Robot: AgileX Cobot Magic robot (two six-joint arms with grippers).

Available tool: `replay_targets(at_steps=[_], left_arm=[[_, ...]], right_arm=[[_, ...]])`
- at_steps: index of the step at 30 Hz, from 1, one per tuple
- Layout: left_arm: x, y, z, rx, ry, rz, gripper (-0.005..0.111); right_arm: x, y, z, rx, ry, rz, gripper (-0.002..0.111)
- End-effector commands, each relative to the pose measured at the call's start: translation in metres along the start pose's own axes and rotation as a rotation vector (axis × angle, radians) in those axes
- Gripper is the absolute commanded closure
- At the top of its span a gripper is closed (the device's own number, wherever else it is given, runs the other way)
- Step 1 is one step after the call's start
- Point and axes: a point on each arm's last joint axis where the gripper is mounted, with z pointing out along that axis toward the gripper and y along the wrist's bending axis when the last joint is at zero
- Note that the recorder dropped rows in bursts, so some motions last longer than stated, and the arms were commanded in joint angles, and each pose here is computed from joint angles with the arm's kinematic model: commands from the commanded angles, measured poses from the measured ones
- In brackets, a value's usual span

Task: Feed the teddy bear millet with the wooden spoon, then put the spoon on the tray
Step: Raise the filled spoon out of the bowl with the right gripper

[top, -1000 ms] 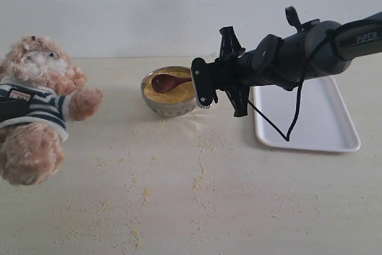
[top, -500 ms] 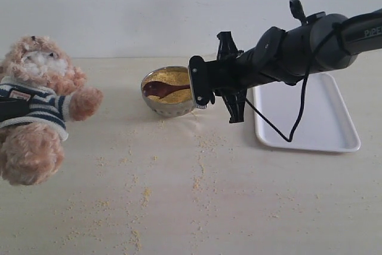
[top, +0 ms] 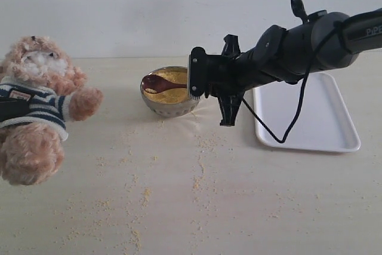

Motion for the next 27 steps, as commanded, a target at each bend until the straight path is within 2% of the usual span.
replay_targets(at_steps=[1,10,13,17,22,27], left_arm=[[0.001,-0.002,0.001,0.022,-0.004,-0.007,0.102],[0.005,-0.002,0.001,0.027,0.004,-0.017,0.102],[0.008,-0.001,0.001,0.026,0.007,-0.030,0.102],[0.008,-0.002,0.001,0.038,-0.004,-0.046,0.102],[0.012,-0.014,0.006,0.105,0.027,-0.029,0.102],[0.023,-0.031,0.019,0.159,0.103,0.066,0.102]], right_arm=[[-0.003,-0.002,-0.005,-0.020,-0.013,0.084,0.108],[0.004,0.007,-0.007,-0.139,0.035,0.186,0.108],[0.013,0.003,-0.014,-0.162,0.075,0.228,0.108],[0.021,-0.013,-0.032,-0.130,0.079,0.285,0.108],[0.018,-0.021,-0.051,-0.154,0.077,0.312,0.108],[0.016,-0.014,-0.060,-0.295,0.125,0.394,0.108]])
